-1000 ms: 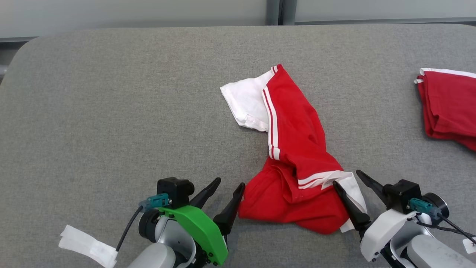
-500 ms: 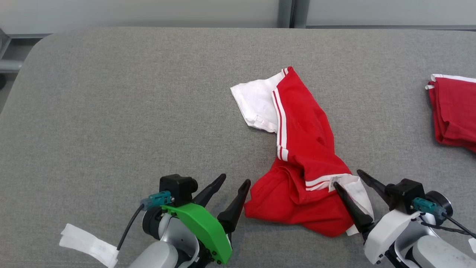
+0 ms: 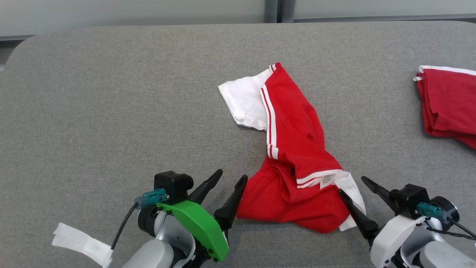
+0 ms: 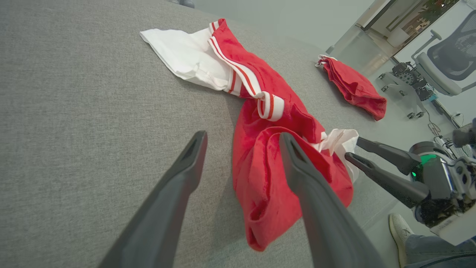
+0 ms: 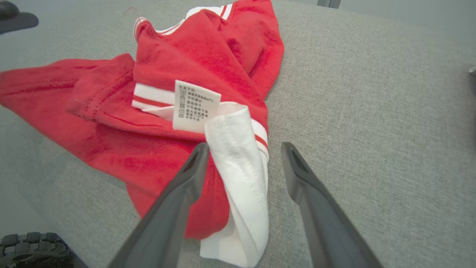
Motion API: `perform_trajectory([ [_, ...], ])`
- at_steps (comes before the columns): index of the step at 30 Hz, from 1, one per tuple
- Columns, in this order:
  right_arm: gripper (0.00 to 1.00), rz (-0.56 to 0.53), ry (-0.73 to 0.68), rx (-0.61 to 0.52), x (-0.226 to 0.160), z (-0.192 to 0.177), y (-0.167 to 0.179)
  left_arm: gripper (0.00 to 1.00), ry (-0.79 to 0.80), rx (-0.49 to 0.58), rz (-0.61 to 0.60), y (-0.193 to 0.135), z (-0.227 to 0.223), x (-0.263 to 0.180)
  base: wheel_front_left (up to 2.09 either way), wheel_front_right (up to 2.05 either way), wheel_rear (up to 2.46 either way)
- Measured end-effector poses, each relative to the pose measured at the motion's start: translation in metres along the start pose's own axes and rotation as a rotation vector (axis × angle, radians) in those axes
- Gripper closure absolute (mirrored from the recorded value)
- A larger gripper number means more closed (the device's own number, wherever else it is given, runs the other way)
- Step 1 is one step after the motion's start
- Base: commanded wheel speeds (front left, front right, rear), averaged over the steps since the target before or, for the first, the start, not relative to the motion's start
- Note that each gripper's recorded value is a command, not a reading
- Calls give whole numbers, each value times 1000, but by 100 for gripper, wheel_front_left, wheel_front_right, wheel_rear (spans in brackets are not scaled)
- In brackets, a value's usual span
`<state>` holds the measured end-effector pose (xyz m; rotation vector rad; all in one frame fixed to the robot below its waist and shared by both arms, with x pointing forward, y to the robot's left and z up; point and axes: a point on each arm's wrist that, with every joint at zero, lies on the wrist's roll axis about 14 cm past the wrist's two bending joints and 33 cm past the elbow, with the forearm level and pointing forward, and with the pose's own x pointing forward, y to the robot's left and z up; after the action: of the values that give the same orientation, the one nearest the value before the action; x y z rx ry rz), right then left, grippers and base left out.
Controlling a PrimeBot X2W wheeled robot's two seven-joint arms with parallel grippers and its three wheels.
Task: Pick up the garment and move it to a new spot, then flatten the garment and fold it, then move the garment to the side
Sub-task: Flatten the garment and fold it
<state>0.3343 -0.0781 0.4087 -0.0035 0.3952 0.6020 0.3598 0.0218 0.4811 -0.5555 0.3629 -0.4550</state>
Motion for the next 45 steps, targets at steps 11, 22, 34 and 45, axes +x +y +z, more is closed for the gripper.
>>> perform_trajectory([
  [11, 0, -62, -9, -18, 0, 5, -26, 0, 24, -2, -2, -1, -5, 2, 0, 0, 0],
  [22, 0, -45, 5, -15, 5, 4, -21, 0, 20, -8, 7, 1, -4, 1, 0, 0, 0],
  [34, 0, -1, 8, -12, 12, 7, -8, 0, 12, -12, 23, 5, -2, -1, 0, 0, 0],
  [45, 60, -24, 30, -8, 14, 2, -17, 0, 22, -19, 30, 8, -5, 0, 0, 0, 0],
])
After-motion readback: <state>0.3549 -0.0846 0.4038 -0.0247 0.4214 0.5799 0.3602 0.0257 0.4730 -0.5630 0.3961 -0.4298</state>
